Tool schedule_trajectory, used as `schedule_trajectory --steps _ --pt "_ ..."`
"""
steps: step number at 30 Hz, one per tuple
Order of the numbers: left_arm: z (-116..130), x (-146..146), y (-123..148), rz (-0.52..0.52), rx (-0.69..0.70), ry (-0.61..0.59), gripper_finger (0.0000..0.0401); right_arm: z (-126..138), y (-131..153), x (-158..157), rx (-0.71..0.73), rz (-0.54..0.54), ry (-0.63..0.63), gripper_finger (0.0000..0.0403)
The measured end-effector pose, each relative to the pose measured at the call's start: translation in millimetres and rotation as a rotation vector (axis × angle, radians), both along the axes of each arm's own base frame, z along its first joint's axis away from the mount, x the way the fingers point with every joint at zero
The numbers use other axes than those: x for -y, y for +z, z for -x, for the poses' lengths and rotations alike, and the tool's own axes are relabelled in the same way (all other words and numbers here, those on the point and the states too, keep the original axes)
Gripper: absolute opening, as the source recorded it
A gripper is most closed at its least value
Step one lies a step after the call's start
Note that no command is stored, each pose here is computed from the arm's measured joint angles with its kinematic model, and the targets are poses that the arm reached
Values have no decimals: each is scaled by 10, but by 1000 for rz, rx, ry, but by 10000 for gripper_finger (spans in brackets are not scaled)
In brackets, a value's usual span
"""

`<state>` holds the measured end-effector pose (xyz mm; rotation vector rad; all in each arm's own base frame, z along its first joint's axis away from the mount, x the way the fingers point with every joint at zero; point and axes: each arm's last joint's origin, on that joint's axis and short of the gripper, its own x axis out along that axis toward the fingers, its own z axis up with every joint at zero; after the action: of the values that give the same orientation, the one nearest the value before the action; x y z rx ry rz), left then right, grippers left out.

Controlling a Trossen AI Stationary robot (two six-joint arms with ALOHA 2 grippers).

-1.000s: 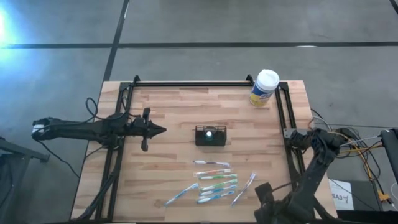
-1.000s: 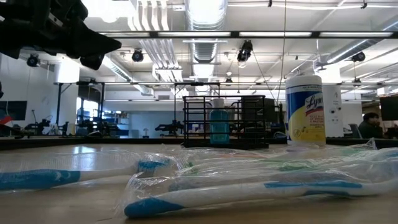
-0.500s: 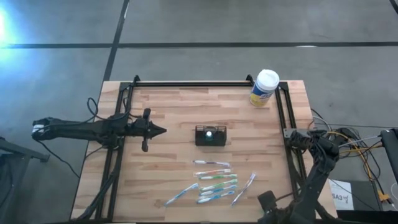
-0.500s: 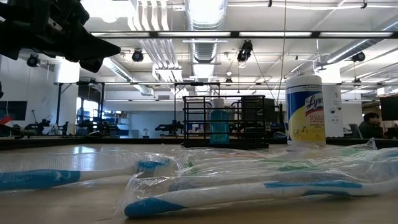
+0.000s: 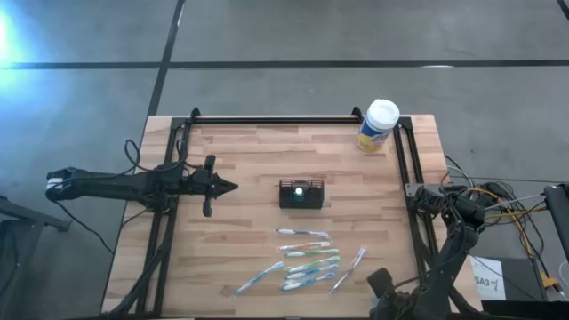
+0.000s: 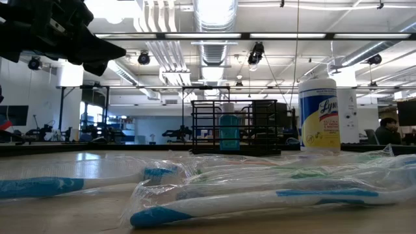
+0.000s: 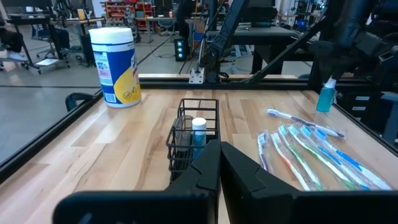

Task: Pick & Place toothbrushing station
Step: Put the mouthwash bottle into the wire organizer

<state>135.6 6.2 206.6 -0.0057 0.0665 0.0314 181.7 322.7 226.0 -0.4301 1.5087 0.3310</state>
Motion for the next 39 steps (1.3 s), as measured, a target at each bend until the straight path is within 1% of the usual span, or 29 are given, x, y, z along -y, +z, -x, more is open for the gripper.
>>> schedule_trajectory --steps 10,22,32,36,39 --pt "0 0 0 6 0 0 12 -1 -42 8 15 5 31 199" --pt "0 0 -1 8 0 1 12 -10 -59 -5 23 -11 45 141" --pt "0 -1 -2 8 -1 1 12 -17 -54 -19 28 -31 52 104" --pt "0 -1 -6 8 -2 1 12 -28 -54 -13 27 -35 -4 92" --pt "0 -1 -7 8 -2 1 12 -58 -54 3 26 -38 -40 91"
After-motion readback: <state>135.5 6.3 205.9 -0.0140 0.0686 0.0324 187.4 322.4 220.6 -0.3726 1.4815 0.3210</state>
